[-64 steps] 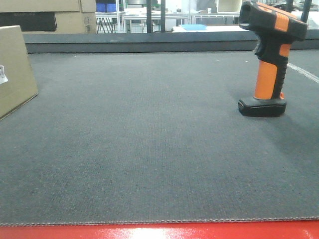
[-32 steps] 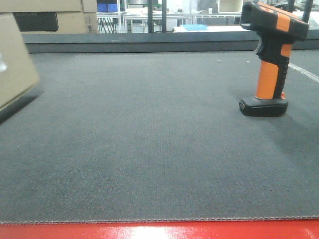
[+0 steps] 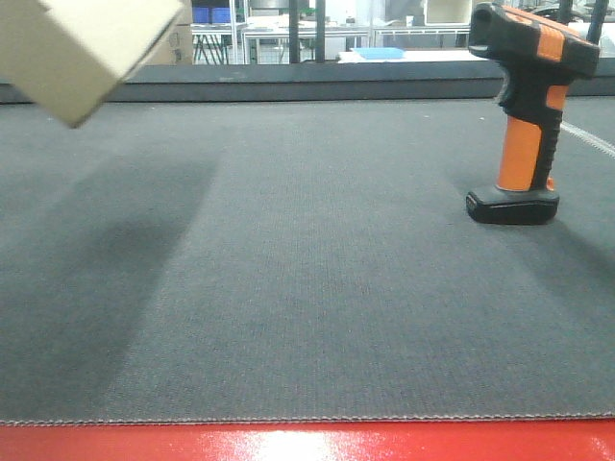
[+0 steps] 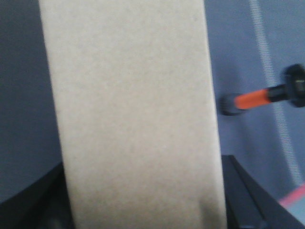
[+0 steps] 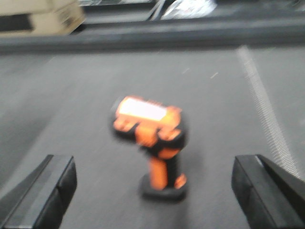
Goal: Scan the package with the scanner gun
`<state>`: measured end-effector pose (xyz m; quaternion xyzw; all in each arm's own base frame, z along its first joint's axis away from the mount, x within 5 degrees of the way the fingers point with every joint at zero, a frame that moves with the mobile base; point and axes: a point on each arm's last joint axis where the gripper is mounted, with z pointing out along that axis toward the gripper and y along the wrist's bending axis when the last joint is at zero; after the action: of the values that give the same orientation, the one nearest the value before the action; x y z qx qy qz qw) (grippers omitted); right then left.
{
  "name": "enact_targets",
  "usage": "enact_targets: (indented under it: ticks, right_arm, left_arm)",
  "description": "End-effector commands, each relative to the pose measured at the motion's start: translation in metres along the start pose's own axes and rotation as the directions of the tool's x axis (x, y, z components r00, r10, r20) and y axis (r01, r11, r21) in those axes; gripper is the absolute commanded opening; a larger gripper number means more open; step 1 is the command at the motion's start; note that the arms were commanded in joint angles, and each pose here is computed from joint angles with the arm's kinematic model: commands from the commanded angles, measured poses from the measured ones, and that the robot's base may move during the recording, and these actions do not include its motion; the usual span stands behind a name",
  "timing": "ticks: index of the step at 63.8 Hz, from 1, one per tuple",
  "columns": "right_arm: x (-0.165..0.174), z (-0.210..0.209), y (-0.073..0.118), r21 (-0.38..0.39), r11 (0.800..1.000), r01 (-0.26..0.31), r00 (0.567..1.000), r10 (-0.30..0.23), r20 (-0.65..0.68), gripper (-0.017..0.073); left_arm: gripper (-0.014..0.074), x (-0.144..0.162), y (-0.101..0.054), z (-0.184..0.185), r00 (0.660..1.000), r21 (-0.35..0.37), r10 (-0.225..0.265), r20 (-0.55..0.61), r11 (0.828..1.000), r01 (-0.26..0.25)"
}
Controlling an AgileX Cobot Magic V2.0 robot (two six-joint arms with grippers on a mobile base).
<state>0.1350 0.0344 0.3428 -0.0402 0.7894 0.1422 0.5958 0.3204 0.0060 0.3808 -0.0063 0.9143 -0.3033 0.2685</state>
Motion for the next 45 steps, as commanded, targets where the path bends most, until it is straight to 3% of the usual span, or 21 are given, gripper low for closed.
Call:
enact_targets:
  ticks: [1,12,25,34,45]
  right_arm:
    - [0.012,0.003,0.003,-0.032,0.999,0.003,1.0,-0.003,-0.008,0.057]
    - [0.039,0.025,-0.003,-0.004,1.0,0.002,0.998,-0.002,0.059,0.057]
    - [0.052,0.059,-0.01,0.05,0.999,0.002,0.997,-0.006,0.081,0.057]
    - [0.065,0.088,-0.01,0.076,0.991,-0.106,0.993,0.102,0.059,0.057]
    - [0.077,0.112,-0.005,0.085,0.993,-0.075,0.994,0.068,0.086,0.057]
  left_arm:
    - [-0.0111,0.006,-0.004,0.006,0.999,0.108,-0.053,0.006,0.993,0.052]
    - [-0.0111,0.017,0.0,0.019,0.993,0.18,-0.112,-0.029,0.977,0.115]
    - [-0.0111,0.022,-0.004,0.026,0.994,0.19,-0.095,-0.056,0.976,0.104]
    - [-0.0111,0.025,-0.015,0.033,0.995,0.209,-0.065,-0.082,0.975,0.081]
    - [-0.0111,0.028,-0.023,0.038,0.994,0.22,-0.043,-0.1,0.973,0.064]
